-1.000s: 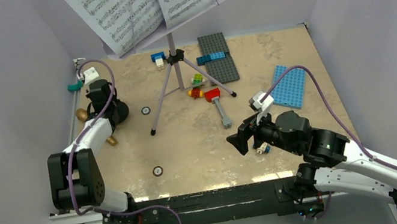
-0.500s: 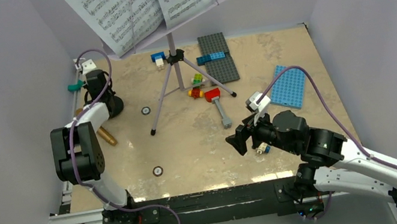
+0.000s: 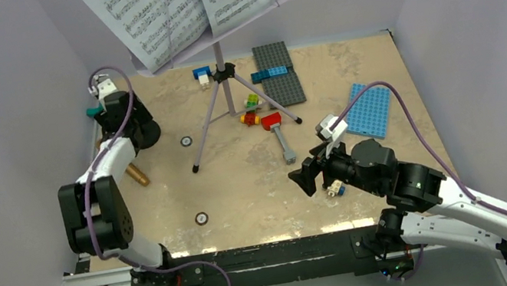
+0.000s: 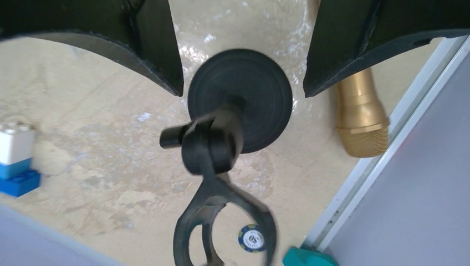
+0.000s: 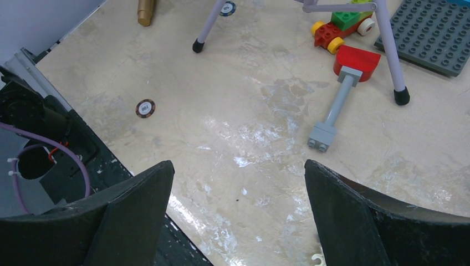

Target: Pack up the instrument practice props

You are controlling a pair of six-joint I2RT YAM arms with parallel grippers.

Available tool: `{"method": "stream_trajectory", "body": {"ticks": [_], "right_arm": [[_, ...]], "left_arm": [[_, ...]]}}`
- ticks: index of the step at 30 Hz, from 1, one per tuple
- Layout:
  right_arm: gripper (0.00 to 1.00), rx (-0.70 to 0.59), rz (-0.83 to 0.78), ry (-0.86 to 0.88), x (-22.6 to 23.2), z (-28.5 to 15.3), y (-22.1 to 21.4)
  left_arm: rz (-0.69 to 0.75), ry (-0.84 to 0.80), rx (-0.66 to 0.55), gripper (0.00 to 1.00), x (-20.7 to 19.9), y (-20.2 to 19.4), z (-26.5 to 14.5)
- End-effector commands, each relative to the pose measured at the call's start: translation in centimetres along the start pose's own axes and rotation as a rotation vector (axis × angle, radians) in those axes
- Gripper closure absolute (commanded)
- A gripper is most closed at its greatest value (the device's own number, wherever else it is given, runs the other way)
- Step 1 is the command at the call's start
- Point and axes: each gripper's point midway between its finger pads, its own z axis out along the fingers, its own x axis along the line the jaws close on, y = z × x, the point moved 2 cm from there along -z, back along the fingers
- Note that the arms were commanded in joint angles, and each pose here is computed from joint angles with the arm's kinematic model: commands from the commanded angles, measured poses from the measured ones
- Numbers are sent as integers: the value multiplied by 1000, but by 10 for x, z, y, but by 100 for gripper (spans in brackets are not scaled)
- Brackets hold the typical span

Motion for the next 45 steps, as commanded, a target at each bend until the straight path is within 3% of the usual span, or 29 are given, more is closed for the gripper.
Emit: {"method": "stream_trajectory", "body": {"ticks": [1, 5, 9, 14, 19, 24, 33, 45], "right_arm": [[7, -65, 13, 2, 2, -6, 23], [7, -48, 32, 10, 4, -1, 16], [6, 10, 59, 10, 3, 17, -2], [6, 34, 128, 46, 7, 24, -4], [6, 26, 126, 17, 1, 18, -2], [6, 34, 131, -21, -6, 19, -6], [7, 33, 133, -44, -9, 23, -1], [9, -68, 228, -192, -40, 54, 43]], "left_arm": [[-159, -29, -61, 16, 5, 37, -58], [-225, -123, -114, 14, 0, 49, -112], [-192, -425, -278, 13, -50, 63, -171], [-119, -866, -357, 17, -118, 50, -230], [-26, -1087, -375, 21, -152, 17, -246], [31, -1144, -345, 25, -173, -4, -234], [115, -1020, -317, 27, -188, -21, -192], [162, -863, -264, 49, -190, -48, -143]]}}
